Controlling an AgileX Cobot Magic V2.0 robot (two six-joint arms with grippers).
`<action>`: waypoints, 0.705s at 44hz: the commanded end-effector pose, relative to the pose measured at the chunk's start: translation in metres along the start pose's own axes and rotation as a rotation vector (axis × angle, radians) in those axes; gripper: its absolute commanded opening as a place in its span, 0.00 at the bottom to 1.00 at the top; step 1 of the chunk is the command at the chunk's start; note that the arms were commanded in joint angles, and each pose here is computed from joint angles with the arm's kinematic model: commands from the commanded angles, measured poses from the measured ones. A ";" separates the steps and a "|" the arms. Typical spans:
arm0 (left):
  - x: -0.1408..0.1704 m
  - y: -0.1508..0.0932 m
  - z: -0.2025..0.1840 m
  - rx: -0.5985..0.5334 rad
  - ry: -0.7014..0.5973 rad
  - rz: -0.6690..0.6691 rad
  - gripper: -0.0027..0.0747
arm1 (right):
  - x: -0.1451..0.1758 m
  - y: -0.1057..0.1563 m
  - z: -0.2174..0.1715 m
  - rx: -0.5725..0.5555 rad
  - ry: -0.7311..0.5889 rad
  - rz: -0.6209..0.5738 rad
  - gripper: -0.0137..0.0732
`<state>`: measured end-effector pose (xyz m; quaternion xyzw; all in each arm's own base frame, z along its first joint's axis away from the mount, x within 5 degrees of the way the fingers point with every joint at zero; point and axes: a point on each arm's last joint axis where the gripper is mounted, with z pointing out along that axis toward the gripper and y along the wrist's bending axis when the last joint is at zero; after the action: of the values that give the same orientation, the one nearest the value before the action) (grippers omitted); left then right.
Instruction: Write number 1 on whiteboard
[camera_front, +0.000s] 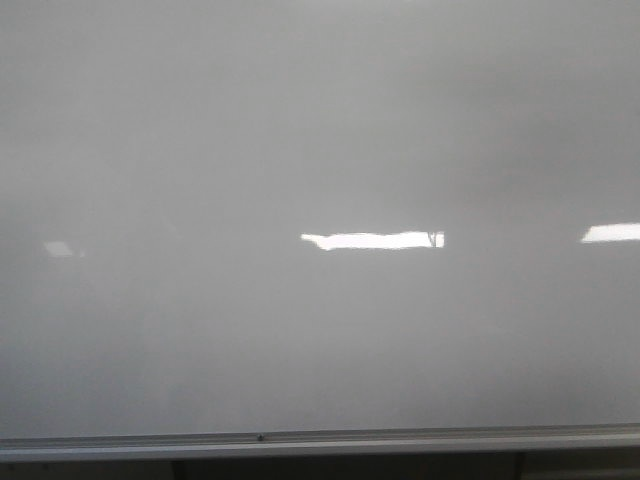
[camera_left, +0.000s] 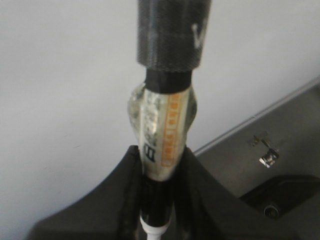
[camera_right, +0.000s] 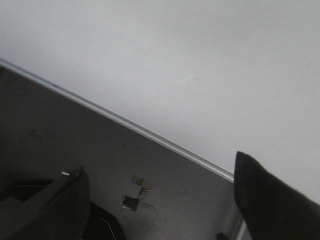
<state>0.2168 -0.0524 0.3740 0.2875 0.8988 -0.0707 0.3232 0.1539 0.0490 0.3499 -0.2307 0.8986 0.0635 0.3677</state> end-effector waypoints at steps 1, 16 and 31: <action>-0.011 -0.029 -0.014 0.090 -0.056 0.146 0.04 | -0.020 0.009 -0.009 -0.074 -0.063 -0.133 0.86; -0.014 -0.101 -0.008 0.319 -0.028 0.471 0.04 | -0.049 0.046 -0.017 -0.455 -0.099 -0.461 0.86; -0.013 -0.138 0.001 0.407 0.007 0.621 0.04 | -0.085 0.086 -0.008 -0.585 -0.179 -0.676 0.86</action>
<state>0.1507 -0.1675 0.3597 0.6033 0.7523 -0.1355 0.2273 0.1607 0.1417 0.3940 -0.5896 0.7101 0.2036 0.3266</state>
